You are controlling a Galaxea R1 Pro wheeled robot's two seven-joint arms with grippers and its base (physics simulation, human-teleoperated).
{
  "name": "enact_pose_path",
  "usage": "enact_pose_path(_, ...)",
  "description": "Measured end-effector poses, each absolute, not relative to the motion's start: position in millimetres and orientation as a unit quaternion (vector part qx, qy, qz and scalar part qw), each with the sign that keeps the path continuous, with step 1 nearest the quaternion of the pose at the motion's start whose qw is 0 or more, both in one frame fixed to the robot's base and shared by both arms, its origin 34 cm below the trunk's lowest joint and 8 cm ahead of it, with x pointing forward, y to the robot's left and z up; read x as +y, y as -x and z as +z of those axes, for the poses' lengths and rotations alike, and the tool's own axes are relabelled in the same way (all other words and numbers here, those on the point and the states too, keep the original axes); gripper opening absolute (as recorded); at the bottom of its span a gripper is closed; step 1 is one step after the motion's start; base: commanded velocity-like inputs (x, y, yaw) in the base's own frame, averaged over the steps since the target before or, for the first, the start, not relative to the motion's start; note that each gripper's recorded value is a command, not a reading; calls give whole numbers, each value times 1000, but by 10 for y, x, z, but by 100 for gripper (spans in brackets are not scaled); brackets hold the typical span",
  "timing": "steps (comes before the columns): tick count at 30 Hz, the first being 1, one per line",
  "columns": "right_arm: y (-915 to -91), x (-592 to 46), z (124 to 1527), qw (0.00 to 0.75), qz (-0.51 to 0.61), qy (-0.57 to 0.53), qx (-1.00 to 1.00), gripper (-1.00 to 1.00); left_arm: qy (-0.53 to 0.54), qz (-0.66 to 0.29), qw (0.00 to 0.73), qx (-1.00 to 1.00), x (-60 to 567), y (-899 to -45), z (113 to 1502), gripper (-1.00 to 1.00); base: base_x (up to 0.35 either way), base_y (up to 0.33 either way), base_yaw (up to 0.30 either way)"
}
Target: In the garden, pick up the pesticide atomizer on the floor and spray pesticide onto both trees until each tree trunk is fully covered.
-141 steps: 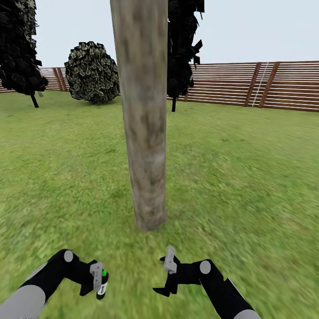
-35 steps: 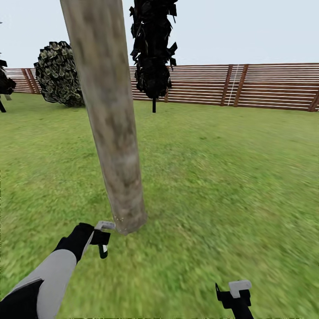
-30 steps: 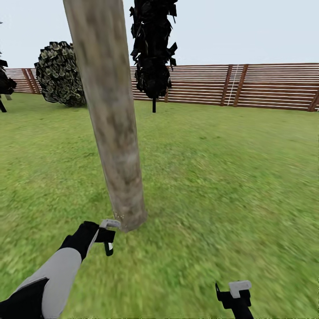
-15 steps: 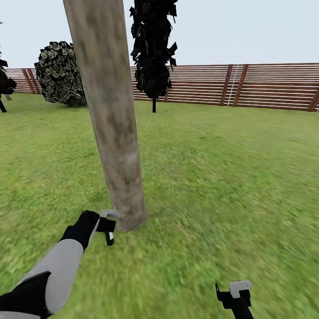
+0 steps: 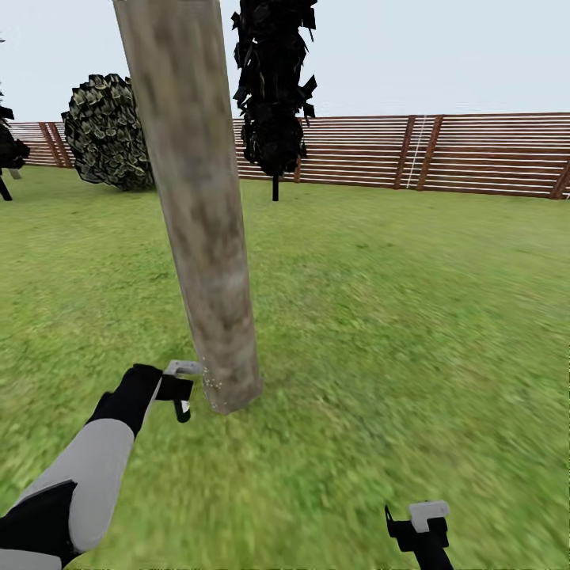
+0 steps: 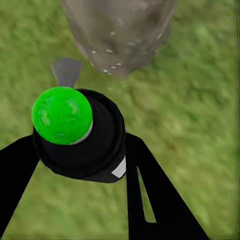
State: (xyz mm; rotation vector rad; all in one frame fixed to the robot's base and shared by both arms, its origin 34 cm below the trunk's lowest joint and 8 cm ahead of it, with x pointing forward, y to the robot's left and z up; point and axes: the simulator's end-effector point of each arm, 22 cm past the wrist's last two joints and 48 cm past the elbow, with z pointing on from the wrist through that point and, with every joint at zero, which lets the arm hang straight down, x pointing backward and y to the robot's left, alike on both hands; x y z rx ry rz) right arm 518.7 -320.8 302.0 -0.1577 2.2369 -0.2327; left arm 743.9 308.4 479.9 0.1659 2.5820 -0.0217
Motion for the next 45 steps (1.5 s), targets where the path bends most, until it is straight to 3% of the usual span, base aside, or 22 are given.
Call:
enact_pose_path(12,-5188,-3200,3019,429,-93,63,896,100,-63,-12,314,947,2939,-7656,5105,-100,-163,-71,104)
enact_pose_path(28,-5188,-3193,3019,429,-92,64,896,100,-63,-6,313,948,2987,-7633,5078,-100,0,-266,2)
enact_pose_path(36,-5188,-3193,3018,429,-92,64,896,100,-61,-4,311,948,3015,-7621,5062,-100,18,-275,223)
enact_pose_path(45,-5187,-3205,3020,429,-93,64,896,100,-57,1,310,949,3083,-7611,5053,-100,99,-275,24)
